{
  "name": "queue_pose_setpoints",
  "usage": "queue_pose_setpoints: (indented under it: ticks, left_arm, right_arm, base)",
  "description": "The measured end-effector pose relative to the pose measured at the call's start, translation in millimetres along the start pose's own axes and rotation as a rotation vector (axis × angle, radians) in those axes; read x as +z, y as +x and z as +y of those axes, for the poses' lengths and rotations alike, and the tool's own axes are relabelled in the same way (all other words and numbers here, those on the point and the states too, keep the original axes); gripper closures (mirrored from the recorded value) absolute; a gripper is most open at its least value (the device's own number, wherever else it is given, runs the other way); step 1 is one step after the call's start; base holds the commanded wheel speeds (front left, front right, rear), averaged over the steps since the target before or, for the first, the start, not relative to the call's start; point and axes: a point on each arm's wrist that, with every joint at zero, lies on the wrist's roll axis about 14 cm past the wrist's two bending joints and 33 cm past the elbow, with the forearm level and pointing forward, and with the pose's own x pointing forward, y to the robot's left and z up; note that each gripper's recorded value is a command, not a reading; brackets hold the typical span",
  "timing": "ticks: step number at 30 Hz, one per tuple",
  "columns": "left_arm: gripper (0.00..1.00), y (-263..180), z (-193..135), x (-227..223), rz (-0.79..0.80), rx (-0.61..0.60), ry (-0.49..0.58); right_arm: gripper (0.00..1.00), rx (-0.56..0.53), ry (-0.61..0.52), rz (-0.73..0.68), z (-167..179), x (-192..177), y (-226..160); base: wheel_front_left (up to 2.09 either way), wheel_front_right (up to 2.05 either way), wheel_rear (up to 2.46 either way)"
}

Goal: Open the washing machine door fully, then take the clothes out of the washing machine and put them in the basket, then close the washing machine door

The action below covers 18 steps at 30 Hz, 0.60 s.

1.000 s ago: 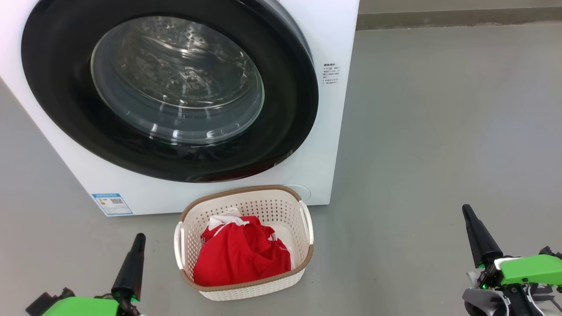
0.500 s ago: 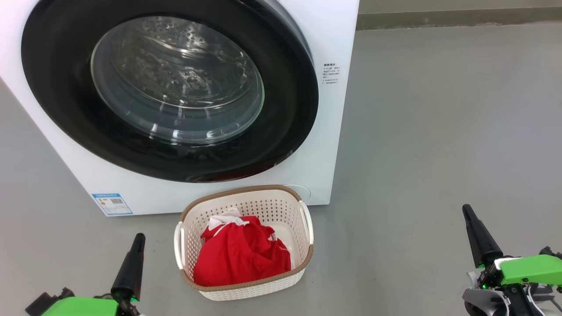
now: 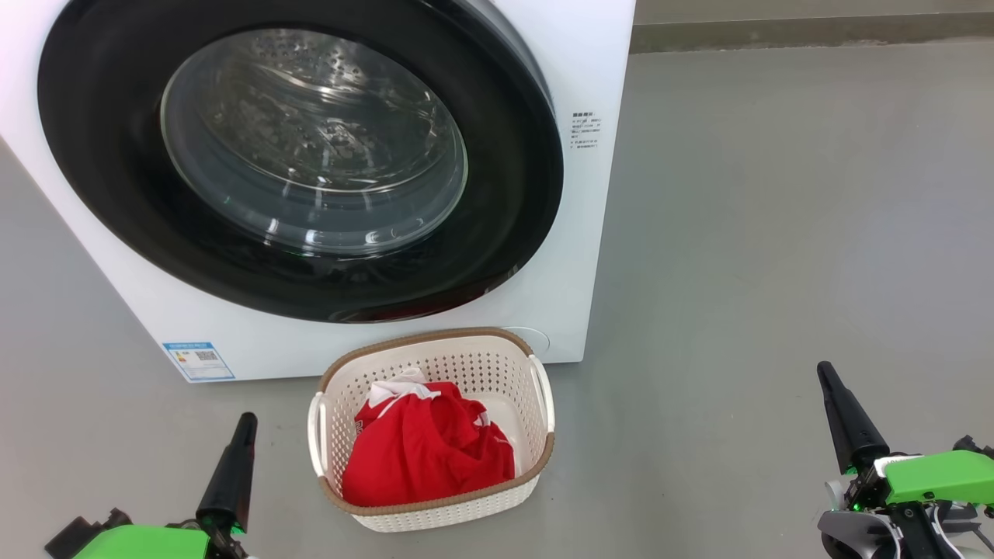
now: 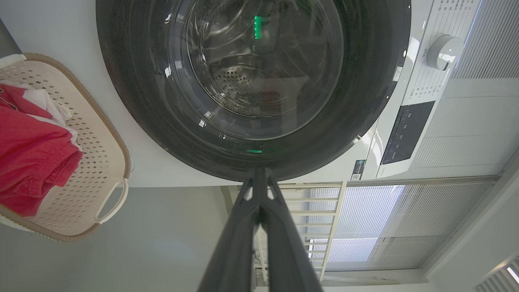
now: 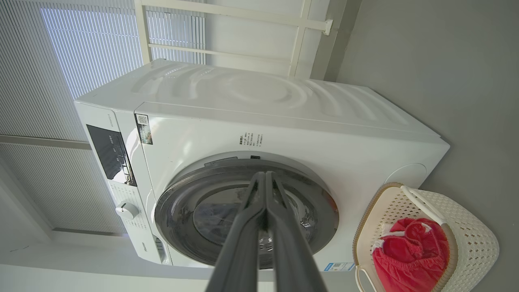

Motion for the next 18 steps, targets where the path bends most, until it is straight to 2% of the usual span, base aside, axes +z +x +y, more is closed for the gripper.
queue_pose_setpoints:
  ticks: [18]
  left_arm:
    - [1.00,0.0,0.0,0.7,-0.002,0.000,0.000]
  right_arm:
    - [1.00,0.000,0.001,0.000,-0.1,-0.2,0.0]
  base:
    - [0.00,0.00,0.00]
